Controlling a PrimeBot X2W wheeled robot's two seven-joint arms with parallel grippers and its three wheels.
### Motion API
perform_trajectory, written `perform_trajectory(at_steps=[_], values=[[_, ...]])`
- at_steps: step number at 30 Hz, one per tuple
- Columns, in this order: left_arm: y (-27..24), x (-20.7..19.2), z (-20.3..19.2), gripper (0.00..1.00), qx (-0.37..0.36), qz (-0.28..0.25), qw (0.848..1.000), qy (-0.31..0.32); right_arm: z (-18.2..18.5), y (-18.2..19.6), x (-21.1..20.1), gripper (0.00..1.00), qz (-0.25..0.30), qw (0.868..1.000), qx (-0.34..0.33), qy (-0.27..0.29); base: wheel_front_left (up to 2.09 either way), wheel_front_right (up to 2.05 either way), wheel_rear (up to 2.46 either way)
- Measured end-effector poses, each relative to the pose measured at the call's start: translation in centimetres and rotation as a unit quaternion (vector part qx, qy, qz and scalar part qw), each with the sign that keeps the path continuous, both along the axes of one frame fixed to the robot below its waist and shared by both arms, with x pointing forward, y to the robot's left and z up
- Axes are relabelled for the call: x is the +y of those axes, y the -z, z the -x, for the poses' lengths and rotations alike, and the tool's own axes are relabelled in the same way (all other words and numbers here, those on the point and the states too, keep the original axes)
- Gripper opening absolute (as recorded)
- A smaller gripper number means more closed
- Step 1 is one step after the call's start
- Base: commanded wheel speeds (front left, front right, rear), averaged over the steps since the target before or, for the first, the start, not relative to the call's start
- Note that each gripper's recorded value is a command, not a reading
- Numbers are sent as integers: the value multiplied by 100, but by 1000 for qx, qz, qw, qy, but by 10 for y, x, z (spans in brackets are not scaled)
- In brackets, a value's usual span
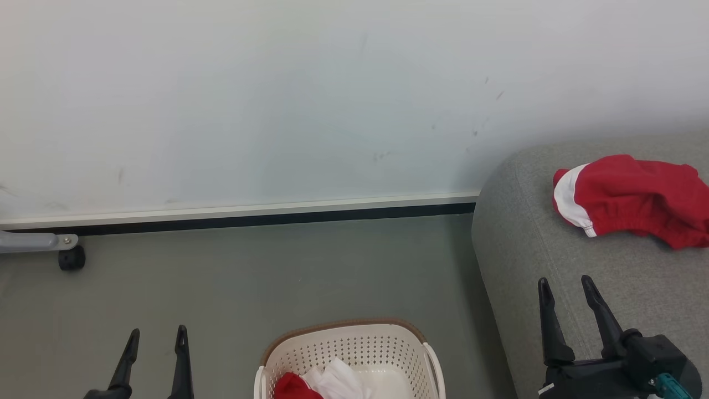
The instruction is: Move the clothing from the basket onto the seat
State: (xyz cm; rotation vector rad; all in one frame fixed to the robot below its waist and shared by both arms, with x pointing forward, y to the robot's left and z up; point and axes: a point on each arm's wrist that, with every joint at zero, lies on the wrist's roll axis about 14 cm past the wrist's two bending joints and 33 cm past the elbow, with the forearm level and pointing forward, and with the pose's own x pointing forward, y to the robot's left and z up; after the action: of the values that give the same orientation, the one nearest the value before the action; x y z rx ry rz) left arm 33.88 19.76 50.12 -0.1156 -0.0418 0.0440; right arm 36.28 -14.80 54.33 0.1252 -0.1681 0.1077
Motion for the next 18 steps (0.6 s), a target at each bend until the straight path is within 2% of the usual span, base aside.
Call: perform_trajectory(at_steps=[18], values=[[-1,1,1,100,-2,-3,1000,-3,1,-1,-3,100,-2,1000,-3,4,0,0,0]])
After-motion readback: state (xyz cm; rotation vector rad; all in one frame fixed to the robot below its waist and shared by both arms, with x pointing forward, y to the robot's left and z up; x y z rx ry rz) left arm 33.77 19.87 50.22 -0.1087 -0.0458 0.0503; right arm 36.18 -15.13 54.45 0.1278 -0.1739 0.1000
